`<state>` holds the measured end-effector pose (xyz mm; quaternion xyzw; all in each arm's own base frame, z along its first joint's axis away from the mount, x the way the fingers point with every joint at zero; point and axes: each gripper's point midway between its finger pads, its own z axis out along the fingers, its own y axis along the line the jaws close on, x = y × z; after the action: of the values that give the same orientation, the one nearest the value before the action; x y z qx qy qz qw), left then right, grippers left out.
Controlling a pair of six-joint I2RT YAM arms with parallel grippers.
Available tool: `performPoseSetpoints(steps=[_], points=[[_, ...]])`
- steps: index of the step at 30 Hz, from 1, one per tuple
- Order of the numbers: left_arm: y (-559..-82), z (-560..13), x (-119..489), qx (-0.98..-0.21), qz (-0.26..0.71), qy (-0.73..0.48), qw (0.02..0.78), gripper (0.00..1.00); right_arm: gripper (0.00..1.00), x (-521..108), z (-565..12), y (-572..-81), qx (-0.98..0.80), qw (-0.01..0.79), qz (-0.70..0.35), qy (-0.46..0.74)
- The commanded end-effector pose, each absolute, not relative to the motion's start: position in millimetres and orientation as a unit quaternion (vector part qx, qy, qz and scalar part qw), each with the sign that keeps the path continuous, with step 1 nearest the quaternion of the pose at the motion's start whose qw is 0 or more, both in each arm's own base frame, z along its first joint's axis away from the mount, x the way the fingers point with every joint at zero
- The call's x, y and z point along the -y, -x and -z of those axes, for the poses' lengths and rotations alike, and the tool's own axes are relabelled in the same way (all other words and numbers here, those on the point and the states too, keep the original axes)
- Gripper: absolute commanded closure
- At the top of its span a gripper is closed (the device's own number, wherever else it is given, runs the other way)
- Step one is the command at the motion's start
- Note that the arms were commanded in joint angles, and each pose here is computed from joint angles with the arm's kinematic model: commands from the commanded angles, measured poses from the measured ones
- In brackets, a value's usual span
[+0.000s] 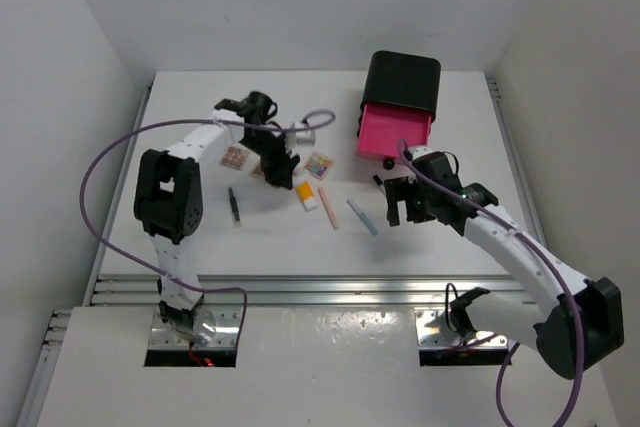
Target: Organize the makeup
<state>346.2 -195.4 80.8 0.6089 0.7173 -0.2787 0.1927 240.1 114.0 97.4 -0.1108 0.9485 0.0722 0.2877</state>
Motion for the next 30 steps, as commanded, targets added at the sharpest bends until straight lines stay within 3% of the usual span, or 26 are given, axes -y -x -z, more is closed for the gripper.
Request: performPoseSetpoints(steps=[1,2,5,12,17,24,28,30], points=[[-379.5,-202.5,240.2,-0.748,0.351,-0.467,0.315,0.66,0.06,-81.8,-131.0,-263.6,-0.929,0.367,-0.015,-0.042],[-406.8,-235.7,252.9,-0.736,0.341,-0.445,0.379,0.66,0.06,-77.4,-131.0,-261.2,-0.926,0.374,-0.011,-0.056],[-444.3,-273.8,276.9,-0.78,0.316,-0.317,0.437,0.67,0.06,-64.8,-128.3,-258.1,-0.913,0.395,-0.005,-0.102],[-486.6,-303.5,362.3,-0.783,0.314,-0.214,0.493,0.72,0.06,-53.7,-139.7,-259.3,-0.902,0.418,0.005,-0.11],[-490.2,-300.7,417.9,-0.776,0.312,-0.171,0.521,0.71,0.06,-47.9,-139.1,-253.6,-0.907,0.404,0.019,-0.12],[-501.9,-247.4,430.3,-0.806,0.297,-0.091,0.505,0.7,0.06,-43.3,-132.4,-245.2,-0.897,0.41,0.006,-0.167],[-501.1,-242.5,434.4,-0.803,0.294,-0.089,0.51,0.64,0.06,-41.0,-128.5,-239.5,-0.899,0.405,0.009,-0.169],[-503.2,-236.4,433.6,-0.806,0.287,-0.091,0.51,0.53,0.06,-38.4,-128.3,-236.2,-0.899,0.403,0.014,-0.17]])
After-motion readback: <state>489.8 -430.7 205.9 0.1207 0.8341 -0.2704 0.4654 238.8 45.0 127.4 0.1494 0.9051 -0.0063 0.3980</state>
